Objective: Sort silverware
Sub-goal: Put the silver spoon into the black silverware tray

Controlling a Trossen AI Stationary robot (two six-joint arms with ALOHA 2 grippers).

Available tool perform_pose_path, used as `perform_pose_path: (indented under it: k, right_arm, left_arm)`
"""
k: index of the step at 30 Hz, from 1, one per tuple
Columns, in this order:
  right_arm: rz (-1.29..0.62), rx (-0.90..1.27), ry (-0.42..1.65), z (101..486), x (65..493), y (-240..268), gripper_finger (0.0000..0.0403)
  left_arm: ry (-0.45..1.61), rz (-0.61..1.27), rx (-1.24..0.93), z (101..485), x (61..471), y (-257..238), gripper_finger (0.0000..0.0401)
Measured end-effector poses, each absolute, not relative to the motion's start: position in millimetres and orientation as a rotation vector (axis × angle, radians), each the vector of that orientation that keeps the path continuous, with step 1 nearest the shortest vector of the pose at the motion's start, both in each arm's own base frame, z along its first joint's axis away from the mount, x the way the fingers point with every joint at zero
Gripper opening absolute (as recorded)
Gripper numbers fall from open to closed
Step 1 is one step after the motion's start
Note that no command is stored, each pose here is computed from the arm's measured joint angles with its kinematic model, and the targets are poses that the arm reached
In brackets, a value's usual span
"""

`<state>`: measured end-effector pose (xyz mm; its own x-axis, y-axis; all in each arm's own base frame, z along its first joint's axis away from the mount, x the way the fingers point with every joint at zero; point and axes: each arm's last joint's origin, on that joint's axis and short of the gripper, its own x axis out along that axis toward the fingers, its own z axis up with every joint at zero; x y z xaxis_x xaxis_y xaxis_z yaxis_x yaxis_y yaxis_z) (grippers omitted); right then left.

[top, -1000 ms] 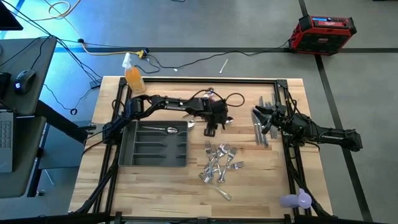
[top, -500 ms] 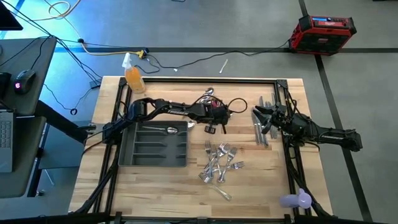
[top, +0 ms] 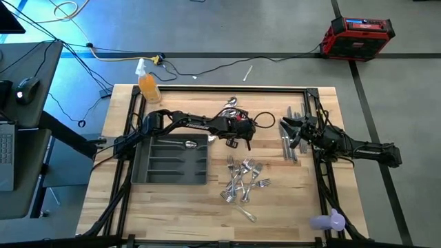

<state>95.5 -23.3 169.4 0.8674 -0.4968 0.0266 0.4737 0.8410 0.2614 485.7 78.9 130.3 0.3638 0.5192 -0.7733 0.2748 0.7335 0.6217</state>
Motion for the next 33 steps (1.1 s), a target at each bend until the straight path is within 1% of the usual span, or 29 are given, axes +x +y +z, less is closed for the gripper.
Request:
perform_pose_path:
  k: [4, 12, 15, 19, 21, 25, 29, 33]
  right_arm:
    - [-0.514, 0.252, -0.096, 170, 96, -23, 0.0121]
    - [-0.513, 0.252, -0.097, 170, 96, -23, 0.0121]
    - [-0.513, 0.252, -0.096, 170, 96, -23, 0.0121]
    - [-0.513, 0.252, -0.096, 170, 96, -23, 0.0121]
    - [-0.514, 0.252, -0.096, 170, 96, -23, 0.0121]
    - [-0.513, 0.252, -0.095, 170, 96, -23, 0.0121]
    - [-0.513, 0.252, -0.095, 169, 96, -23, 0.0121]
    - [-0.513, 0.252, -0.095, 170, 96, -23, 0.0121]
  left_arm:
    - [1.244, 0.161, 0.776, 125, 485, 80, 0.0071]
    - [1.249, 0.217, 0.779, 119, 486, 83, 0.0071]
    - [1.266, 0.254, 0.796, 113, 487, 85, 0.0071]
    - [1.302, 0.256, 0.812, 100, 486, 87, 0.0070]
    - [1.317, 0.253, 0.815, 93, 486, 88, 0.0058]
    - [1.325, 0.254, 0.814, 89, 486, 89, 0.0011]
    - [1.338, 0.260, 0.837, 92, 486, 92, 0.0003]
    - [1.354, 0.219, 0.804, 111, 492, 92, 0.0001]
